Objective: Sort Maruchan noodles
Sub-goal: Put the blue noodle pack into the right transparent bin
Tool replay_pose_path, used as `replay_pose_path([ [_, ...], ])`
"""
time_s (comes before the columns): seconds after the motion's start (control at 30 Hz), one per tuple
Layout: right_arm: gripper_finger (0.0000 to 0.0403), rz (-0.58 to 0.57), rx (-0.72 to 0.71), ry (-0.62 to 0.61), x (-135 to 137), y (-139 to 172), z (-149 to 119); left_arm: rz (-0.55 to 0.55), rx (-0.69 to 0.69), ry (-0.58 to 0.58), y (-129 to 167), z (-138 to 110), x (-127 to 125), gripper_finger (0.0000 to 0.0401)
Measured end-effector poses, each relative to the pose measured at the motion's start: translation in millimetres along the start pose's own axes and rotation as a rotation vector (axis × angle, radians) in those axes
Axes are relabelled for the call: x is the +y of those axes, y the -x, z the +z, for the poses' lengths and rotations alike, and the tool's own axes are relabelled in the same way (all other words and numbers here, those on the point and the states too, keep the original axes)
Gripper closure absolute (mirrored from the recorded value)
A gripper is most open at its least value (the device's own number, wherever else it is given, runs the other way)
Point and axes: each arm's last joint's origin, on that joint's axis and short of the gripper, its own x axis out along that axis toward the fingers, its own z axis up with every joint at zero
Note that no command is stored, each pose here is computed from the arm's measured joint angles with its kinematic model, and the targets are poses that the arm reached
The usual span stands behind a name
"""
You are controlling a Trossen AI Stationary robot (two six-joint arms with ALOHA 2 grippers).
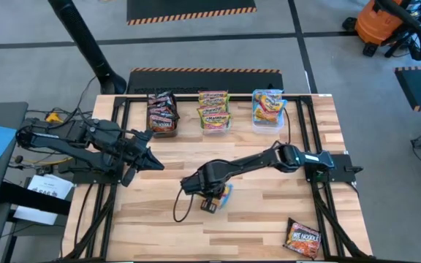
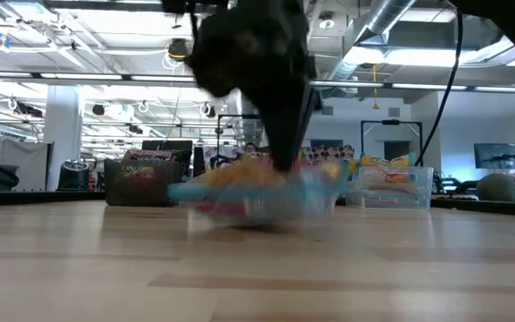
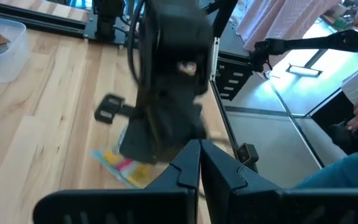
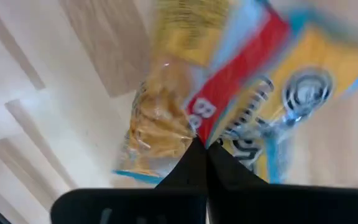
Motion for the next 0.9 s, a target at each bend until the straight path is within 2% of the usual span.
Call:
replay_pose_path([
  [0.27, 0.0399, -0.140, -0.002, -0.004, -6.5, 37.6, -19.0, 0.004, 0.013, 0.001, 0.0, -1.3, 0.4, 0.0401],
  [0.57, 0.0400, -0.172, -0.112, -0.026, -15.2, 69.3, -25.7, 0.004, 0.014, -0.025, 0.0, -1.3, 0.4, 0.0401],
  [0.9, 0.0400, -0.213, -0.257, -0.036, -43.2, 116.0, -32.8, 0.004, 0.013, -0.052, 0.1, -1.3, 0.4, 0.0401],
])
